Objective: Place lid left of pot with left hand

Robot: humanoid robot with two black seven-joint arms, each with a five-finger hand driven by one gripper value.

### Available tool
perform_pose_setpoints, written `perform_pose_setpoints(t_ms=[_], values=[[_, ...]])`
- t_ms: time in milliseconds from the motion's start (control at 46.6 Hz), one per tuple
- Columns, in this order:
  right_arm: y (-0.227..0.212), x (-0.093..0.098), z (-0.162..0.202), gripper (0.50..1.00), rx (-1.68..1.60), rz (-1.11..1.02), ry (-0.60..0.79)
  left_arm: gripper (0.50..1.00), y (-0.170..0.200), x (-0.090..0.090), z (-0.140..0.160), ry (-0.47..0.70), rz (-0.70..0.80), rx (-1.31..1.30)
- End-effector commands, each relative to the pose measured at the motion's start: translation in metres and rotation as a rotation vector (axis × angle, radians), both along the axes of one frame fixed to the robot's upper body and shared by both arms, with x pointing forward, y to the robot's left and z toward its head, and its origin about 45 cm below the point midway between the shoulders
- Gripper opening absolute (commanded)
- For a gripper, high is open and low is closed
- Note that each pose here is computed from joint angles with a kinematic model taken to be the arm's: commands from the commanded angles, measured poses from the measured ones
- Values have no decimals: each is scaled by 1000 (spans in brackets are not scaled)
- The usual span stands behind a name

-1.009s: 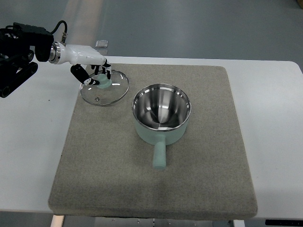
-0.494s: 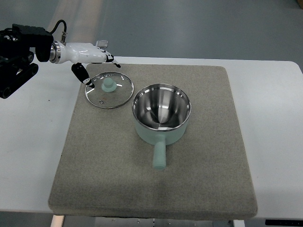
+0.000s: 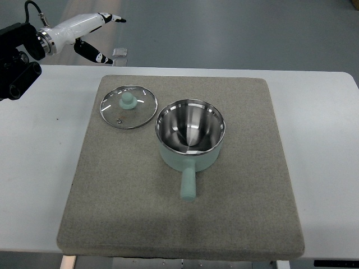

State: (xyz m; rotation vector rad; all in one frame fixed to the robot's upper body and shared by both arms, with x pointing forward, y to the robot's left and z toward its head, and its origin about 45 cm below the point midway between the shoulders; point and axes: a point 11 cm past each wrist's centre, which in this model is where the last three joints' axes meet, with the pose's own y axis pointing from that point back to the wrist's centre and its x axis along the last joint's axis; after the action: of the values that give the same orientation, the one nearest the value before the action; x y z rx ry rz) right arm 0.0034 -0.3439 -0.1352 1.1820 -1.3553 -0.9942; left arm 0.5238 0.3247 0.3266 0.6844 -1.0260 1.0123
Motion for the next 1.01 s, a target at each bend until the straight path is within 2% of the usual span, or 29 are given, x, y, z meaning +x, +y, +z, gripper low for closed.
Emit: perform_pose_setpoints(t_ms=[0,236,644,858,987], values=[[0,0,0,921,1,0,0,917,12,2,2,-34,76,-107],[0,0,0,921,0,0,0,915,38,6,2,-43,273,-403],[0,0,0,921,0,0,0,917,61,4,-2,-22,427,-812],[0,0,0,921,0,0,0,917,69,-1,-34,124,549,-1017],[0,0,0,921,0,1,1,911,62,-1,-45,162,584,-1198]])
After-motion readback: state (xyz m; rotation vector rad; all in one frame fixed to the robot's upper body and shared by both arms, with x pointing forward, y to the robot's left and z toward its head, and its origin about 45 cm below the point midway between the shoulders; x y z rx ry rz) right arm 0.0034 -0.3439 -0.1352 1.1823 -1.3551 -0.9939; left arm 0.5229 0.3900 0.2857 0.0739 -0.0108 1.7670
